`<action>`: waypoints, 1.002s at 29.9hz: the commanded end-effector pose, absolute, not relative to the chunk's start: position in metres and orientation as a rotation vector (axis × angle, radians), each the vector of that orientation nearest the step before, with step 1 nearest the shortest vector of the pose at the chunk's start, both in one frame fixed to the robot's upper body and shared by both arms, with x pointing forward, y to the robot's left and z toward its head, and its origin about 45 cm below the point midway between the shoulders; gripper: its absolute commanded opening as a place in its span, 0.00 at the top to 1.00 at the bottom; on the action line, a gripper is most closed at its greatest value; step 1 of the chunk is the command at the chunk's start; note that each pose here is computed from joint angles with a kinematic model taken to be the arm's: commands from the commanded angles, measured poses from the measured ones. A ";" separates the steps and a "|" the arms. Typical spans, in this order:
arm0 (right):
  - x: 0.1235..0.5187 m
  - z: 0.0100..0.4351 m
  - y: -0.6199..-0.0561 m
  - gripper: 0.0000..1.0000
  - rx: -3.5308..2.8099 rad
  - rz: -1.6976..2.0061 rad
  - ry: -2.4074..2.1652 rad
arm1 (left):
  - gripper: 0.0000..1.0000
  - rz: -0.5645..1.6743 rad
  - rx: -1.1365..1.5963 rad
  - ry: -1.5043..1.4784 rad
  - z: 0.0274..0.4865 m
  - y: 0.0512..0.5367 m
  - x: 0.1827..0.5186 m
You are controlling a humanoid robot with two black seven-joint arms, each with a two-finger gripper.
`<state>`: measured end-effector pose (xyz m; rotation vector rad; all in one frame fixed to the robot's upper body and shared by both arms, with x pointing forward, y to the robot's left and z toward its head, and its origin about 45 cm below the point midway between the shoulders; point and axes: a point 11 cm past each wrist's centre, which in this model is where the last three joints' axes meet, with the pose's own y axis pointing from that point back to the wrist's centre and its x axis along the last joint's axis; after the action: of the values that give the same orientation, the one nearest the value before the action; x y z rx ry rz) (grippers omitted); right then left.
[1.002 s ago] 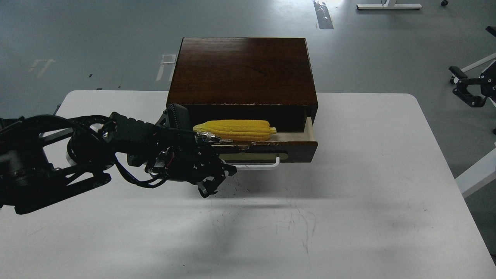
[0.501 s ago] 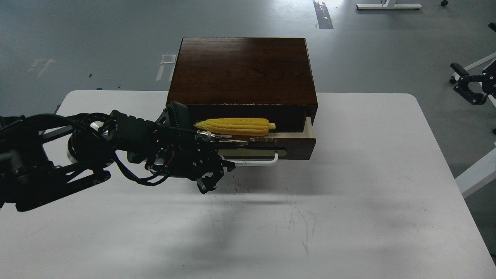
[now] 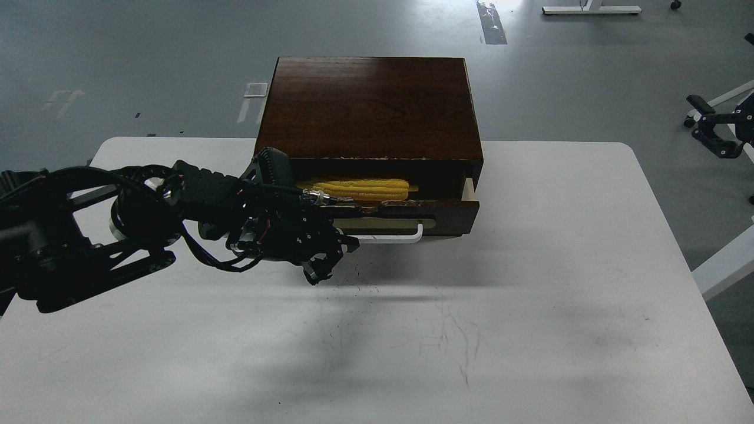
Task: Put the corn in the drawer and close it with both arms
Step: 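Push the drawer front with the left gripper into the box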
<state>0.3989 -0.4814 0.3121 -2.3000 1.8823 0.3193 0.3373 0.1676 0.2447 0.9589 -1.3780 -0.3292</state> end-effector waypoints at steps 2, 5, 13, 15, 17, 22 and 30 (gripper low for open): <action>0.398 0.312 -0.482 0.00 -2.300 0.321 1.885 | 1.00 -0.319 0.970 -1.372 0.244 0.168 0.343; 0.398 0.312 -0.482 0.00 -2.300 0.321 1.885 | 1.00 -0.313 0.977 -1.373 0.245 0.169 0.346; 0.398 0.312 -0.482 0.00 -2.300 0.321 1.885 | 1.00 -0.298 1.001 -1.362 0.244 0.175 0.353; 0.398 0.312 -0.482 0.00 -2.300 0.321 1.885 | 1.00 -0.298 1.004 -1.358 0.242 0.174 0.354; 0.398 0.310 -0.482 0.00 -2.300 0.326 1.888 | 1.00 -0.295 1.009 -1.354 0.241 0.175 0.356; 0.397 0.310 -0.483 0.00 -2.298 0.325 1.887 | 1.00 -0.288 1.008 -1.360 0.243 0.168 0.362; 0.396 0.312 -0.486 0.00 -2.294 0.317 1.895 | 1.00 -0.269 1.024 -1.370 0.250 0.168 0.372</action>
<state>0.3969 -0.4845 0.3115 -2.2951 1.8916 0.3202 0.3707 0.1684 0.2482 1.0229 -1.3682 -0.2711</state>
